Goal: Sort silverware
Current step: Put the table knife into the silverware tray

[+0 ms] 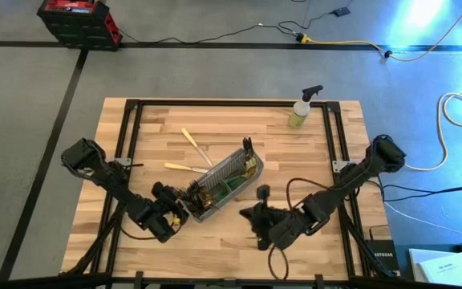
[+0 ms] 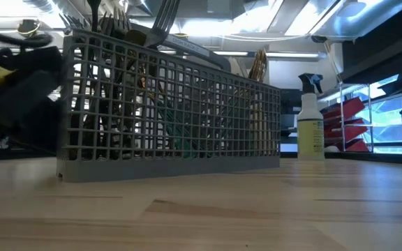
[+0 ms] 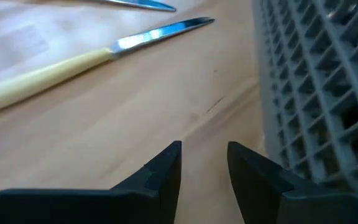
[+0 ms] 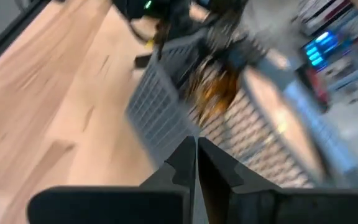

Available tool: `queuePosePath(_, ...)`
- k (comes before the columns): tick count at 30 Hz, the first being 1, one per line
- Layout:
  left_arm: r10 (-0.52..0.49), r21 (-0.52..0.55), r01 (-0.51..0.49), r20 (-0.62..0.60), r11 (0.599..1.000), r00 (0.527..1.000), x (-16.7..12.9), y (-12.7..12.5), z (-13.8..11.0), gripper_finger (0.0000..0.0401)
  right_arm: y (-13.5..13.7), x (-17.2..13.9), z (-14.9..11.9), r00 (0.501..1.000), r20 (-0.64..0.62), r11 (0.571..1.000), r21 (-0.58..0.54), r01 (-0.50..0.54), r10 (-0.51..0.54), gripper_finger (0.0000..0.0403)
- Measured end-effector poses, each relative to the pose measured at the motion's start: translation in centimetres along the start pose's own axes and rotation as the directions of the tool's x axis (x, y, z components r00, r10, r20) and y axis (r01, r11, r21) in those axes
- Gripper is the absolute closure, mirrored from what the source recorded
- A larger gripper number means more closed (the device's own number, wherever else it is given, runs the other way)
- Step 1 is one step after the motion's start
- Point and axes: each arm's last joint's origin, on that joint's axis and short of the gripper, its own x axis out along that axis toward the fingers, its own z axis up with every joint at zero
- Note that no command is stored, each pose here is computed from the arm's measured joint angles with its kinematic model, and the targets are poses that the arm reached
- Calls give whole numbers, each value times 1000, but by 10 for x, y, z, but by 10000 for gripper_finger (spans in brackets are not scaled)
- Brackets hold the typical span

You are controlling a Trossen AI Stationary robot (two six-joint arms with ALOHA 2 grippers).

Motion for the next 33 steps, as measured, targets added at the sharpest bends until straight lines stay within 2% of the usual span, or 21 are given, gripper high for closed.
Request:
queuePosePath(3, -56, 1, 56, 17, 998, 998, 8, -11, -1, 286, 8, -2, -31, 995, -62, 996, 62, -70, 74, 403)
queuePosePath(5, -100, 3, 100, 35, 995, 994, 14, -20, 0, 286, 13, -1, -54, 989, -120, 990, 120, -69, 83, 403)
queuePosePath(10, -210, 26, 208, 108, 978, 972, 29, -41, 6, 286, 20, 1, -111, 956, -290, 970, 243, 23, 50, 403)
queuePosePath(13, -248, 37, 245, 148, 969, 957, 40, -49, 14, 286, 23, 3, -129, 954, -296, 951, 304, 50, 45, 403)
queuePosePath(17, -276, 61, 270, 151, 961, 949, 54, -55, 25, 286, 25, 7, -130, 967, -239, 937, 349, 3, 86, 403)
queuePosePath(20, -304, 64, 297, 156, 953, 940, 62, -61, 37, 286, 26, 7, -127, 972, -214, 942, 334, -18, 94, 403)
queuePosePath(24, -321, 127, 306, 120, 944, 939, 67, -61, 40, 286, 26, 6, -123, 969, -221, 946, 321, -39, 115, 403)
queuePosePath(29, -218, 211, 197, 80, 957, 973, 63, -50, 41, 286, 28, 4, -117, 946, -257, 942, 316, -111, 198, 403)
queuePosePath(33, -154, 328, 133, 37, 935, 987, 46, -37, 57, 286, 29, 3, -118, 931, -269, 935, 318, -157, 248, 403)
